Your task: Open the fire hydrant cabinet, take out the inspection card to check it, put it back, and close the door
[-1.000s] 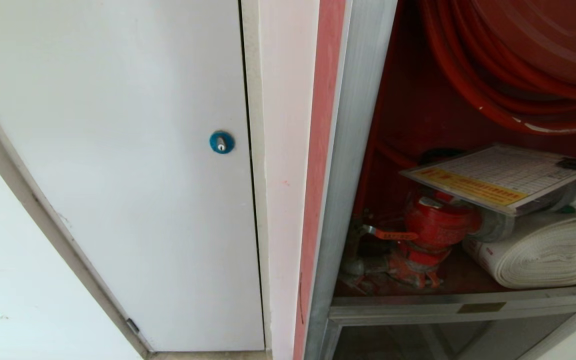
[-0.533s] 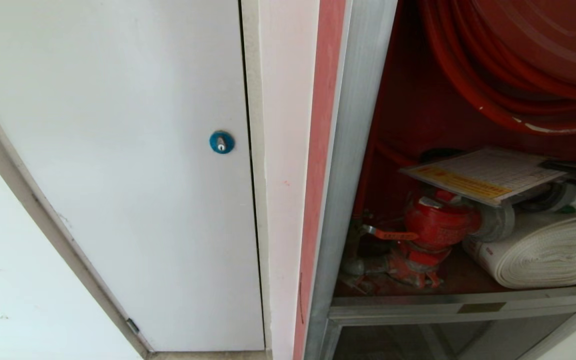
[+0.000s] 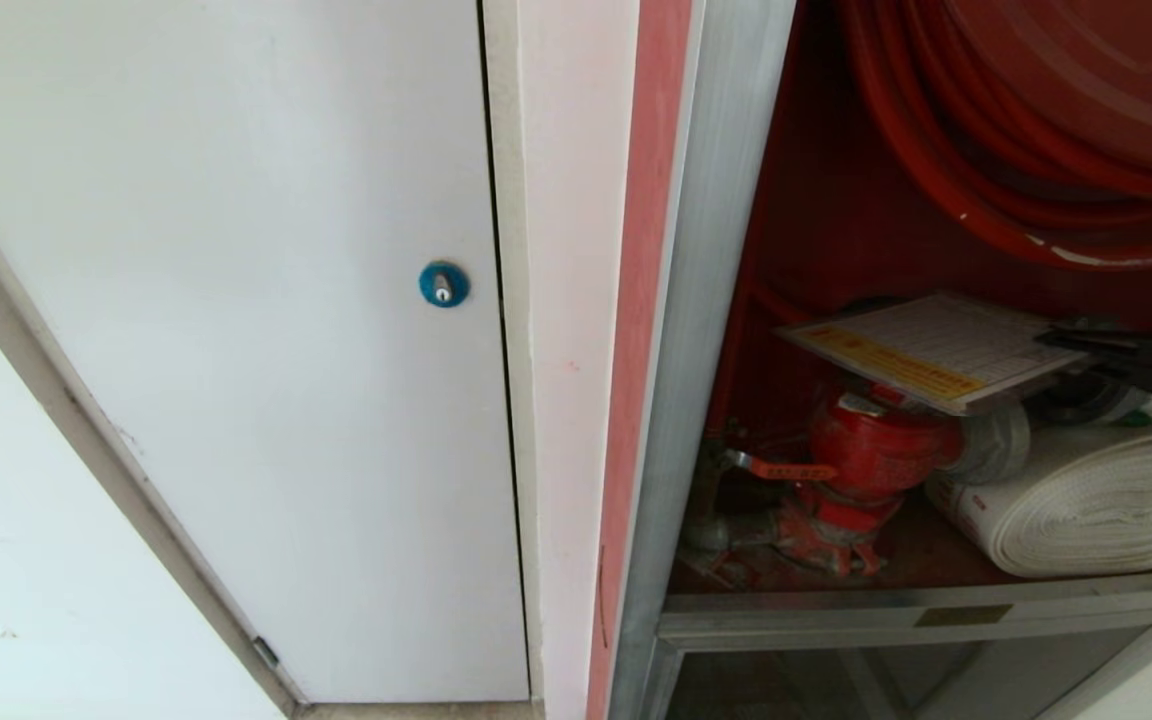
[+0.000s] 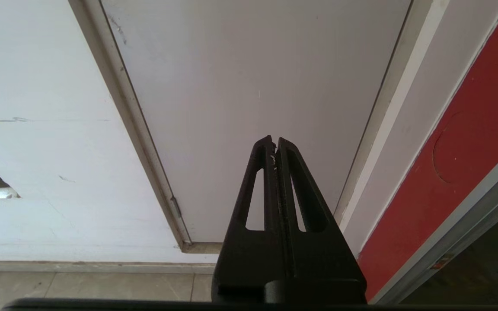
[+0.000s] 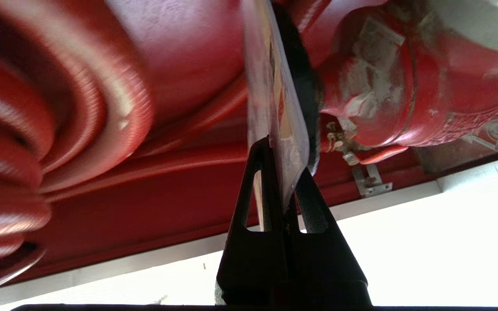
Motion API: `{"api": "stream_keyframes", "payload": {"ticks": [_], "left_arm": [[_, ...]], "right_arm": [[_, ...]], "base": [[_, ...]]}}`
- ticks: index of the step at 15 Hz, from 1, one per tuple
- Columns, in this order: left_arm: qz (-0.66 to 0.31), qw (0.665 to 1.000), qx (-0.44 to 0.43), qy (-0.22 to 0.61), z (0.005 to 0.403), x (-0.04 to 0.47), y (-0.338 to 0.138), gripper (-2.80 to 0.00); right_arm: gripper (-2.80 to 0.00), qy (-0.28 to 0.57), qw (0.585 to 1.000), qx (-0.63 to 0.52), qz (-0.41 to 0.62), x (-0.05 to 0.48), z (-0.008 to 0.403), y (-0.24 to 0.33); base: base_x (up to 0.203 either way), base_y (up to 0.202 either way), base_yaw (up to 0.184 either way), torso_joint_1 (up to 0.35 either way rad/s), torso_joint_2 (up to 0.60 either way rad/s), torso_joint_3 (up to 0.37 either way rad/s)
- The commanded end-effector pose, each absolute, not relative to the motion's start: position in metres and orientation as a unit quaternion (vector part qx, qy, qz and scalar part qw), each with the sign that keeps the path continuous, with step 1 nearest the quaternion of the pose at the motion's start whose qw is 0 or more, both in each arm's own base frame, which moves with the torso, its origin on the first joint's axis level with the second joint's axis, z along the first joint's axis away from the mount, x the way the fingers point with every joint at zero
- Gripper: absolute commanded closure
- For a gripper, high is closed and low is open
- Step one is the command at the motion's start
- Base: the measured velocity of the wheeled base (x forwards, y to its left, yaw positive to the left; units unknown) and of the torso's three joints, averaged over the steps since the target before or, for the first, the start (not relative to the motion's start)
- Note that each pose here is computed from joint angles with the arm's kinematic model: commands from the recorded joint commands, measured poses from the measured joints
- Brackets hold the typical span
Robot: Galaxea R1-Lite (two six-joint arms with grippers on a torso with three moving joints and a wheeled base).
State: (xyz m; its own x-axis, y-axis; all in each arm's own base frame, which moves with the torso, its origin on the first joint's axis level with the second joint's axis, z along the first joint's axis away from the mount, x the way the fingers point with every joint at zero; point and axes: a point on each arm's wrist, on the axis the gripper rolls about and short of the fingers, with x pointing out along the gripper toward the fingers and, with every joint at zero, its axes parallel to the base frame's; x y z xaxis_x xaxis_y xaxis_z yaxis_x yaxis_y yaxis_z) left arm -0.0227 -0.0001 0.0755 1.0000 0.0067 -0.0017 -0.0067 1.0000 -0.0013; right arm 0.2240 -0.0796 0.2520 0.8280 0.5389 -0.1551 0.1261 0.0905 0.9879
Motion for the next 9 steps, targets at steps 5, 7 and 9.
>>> {"api": "stream_keyframes", "payload": {"ticks": [5, 7, 9], "left_arm": [[0.004, 1.0, -0.001, 0.002, 0.0751, -0.0225, -0.0001, 0.0], [0.004, 1.0, -0.001, 0.002, 0.0753, -0.0226, -0.0001, 0.0], [0.004, 1.0, -0.001, 0.002, 0.0752, -0.0225, -0.0001, 0.0]], "right_arm": [[0.0, 0.252, 0.695, 0.655, 0.155, 0.2315, 0.2507, -0.0778], [0.0, 0.254, 0.694, 0.655, 0.155, 0.2326, 0.2499, -0.076], [-2.8, 0.254, 0.695, 0.655, 0.154, 0.2326, 0.2496, -0.076]], "base": [[0.0, 0.0, 0.0, 0.0, 0.0, 0.0], [0.0, 0.0, 0.0, 0.0, 0.0, 0.0], [0.0, 0.0, 0.0, 0.0, 0.0, 0.0]]}}
